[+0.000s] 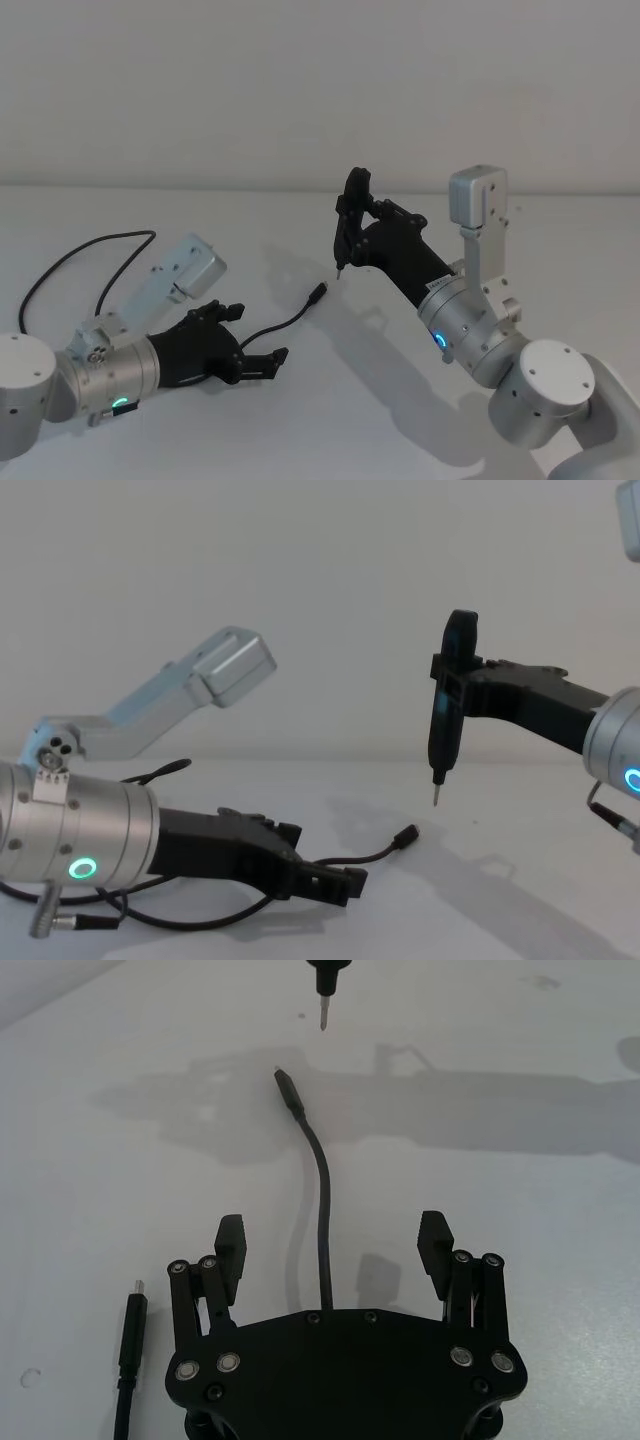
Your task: Pick up the data cable with the one hand.
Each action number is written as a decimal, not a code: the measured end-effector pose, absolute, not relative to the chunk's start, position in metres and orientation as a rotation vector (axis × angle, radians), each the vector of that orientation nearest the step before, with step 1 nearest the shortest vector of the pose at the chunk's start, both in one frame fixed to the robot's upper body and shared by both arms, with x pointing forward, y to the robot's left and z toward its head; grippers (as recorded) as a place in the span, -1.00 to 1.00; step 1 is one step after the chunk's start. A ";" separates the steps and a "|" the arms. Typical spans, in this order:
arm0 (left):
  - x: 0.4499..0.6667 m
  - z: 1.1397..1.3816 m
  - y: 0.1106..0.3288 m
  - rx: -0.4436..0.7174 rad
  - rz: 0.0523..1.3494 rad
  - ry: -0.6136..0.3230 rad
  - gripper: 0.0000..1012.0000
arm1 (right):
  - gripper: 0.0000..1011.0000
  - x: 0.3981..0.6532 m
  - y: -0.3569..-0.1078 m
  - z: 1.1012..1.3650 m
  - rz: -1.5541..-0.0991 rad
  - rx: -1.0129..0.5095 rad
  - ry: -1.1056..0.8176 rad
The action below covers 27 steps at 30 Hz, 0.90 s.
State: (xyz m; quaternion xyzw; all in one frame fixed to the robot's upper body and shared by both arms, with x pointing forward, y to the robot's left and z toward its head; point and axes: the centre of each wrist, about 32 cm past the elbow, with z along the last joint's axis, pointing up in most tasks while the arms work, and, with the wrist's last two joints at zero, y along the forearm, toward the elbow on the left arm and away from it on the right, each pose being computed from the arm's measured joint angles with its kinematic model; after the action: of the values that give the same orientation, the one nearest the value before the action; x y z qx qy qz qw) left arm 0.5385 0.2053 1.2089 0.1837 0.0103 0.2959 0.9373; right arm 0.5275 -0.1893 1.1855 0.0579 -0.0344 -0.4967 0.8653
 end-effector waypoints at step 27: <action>0.548 1.201 0.197 0.370 0.610 0.031 0.71 | -0.46 0.526 -0.189 1.184 -1.037 0.119 -0.071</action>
State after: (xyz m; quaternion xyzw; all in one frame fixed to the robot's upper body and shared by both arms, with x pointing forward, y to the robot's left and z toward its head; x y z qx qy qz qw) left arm 0.5475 0.1971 1.2012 0.1809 0.0151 0.2986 0.9370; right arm 0.5263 -0.1893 1.1843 0.0569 -0.0337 -0.4953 0.8662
